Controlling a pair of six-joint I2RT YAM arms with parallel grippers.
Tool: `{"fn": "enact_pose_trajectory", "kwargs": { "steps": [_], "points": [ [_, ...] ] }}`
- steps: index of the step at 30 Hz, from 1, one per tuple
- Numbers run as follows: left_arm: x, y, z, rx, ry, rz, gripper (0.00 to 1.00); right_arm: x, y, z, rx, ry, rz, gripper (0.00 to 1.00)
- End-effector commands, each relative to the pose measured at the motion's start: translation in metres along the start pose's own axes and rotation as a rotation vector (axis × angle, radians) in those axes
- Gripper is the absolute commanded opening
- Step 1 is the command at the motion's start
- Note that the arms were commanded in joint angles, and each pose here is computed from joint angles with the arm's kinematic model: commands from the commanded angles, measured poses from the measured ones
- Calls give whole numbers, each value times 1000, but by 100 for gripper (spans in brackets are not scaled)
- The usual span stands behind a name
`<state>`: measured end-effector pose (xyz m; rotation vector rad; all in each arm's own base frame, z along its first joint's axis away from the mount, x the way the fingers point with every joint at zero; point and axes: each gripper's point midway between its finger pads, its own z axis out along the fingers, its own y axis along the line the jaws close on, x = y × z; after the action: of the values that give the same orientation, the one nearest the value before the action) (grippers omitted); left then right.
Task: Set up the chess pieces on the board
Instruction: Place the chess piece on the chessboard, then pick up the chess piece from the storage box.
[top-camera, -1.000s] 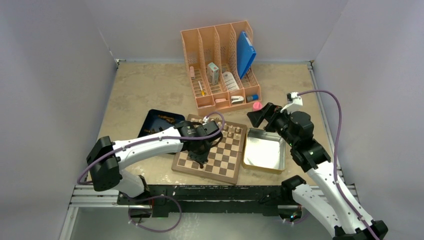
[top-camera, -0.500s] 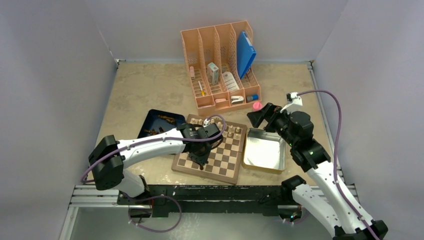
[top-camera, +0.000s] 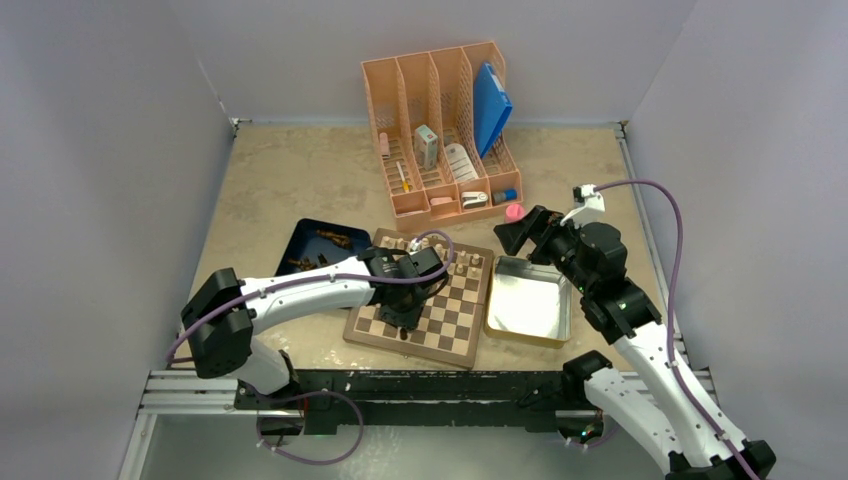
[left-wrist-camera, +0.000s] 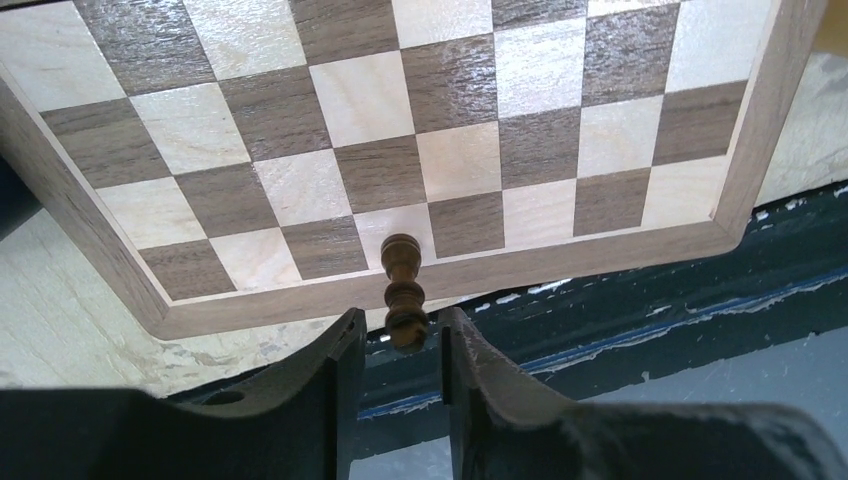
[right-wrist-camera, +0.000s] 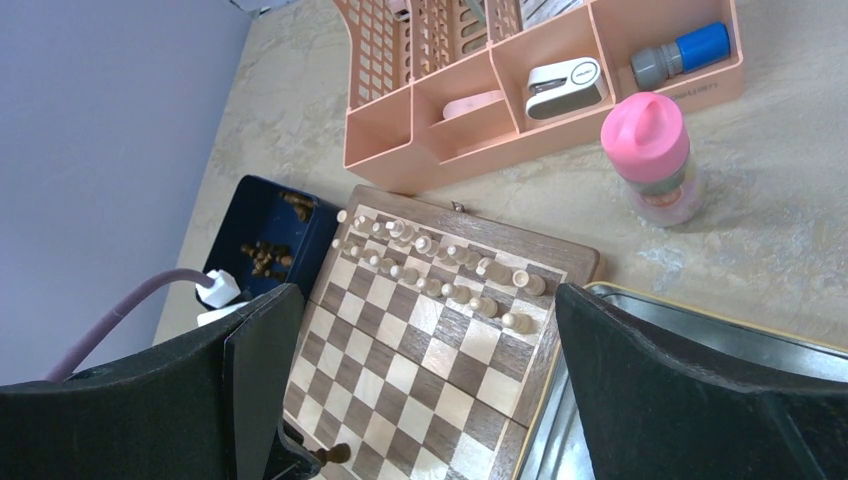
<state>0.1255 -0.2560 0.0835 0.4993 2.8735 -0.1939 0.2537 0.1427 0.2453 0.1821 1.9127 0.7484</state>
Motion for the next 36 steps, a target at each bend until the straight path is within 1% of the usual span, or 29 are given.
{"fn": "enact_pose_trajectory", "kwargs": {
  "steps": [1, 6, 8, 13, 18, 20, 24, 28, 31, 36],
  "points": [
    [-8, -1, -1, -1, -32, 8, 36, -9, 8, -1, -36, -32, -15, 99],
    [-15, -1, -9, 5, -70, 0, 44, -13, 6, -1, -25, -52, -33, 99],
    [-20, 1, -15, -2, -104, -14, 48, -18, 7, -1, -28, -71, -37, 99],
    [-39, 12, -33, -43, -213, -44, 60, -17, 13, -1, -62, -65, -44, 99],
    [-69, 42, -48, -107, -310, -115, 64, -15, 14, 3, -72, -59, -43, 99],
    [-85, 62, -54, -111, -344, -170, 63, -15, 14, 3, -72, -62, -47, 99],
    [-113, 95, -75, -142, -451, -218, 57, -15, 14, 3, -78, -66, -48, 98],
    [-132, 129, -90, -187, -504, -278, 52, -13, 13, 1, -81, -67, -47, 98],
    [-144, 157, -91, -219, -527, -319, 48, -11, 14, 1, -91, -65, -48, 98],
    [-159, 207, -78, -237, -516, -426, 46, -8, 17, 4, -111, -48, -53, 98]
  ]
}}
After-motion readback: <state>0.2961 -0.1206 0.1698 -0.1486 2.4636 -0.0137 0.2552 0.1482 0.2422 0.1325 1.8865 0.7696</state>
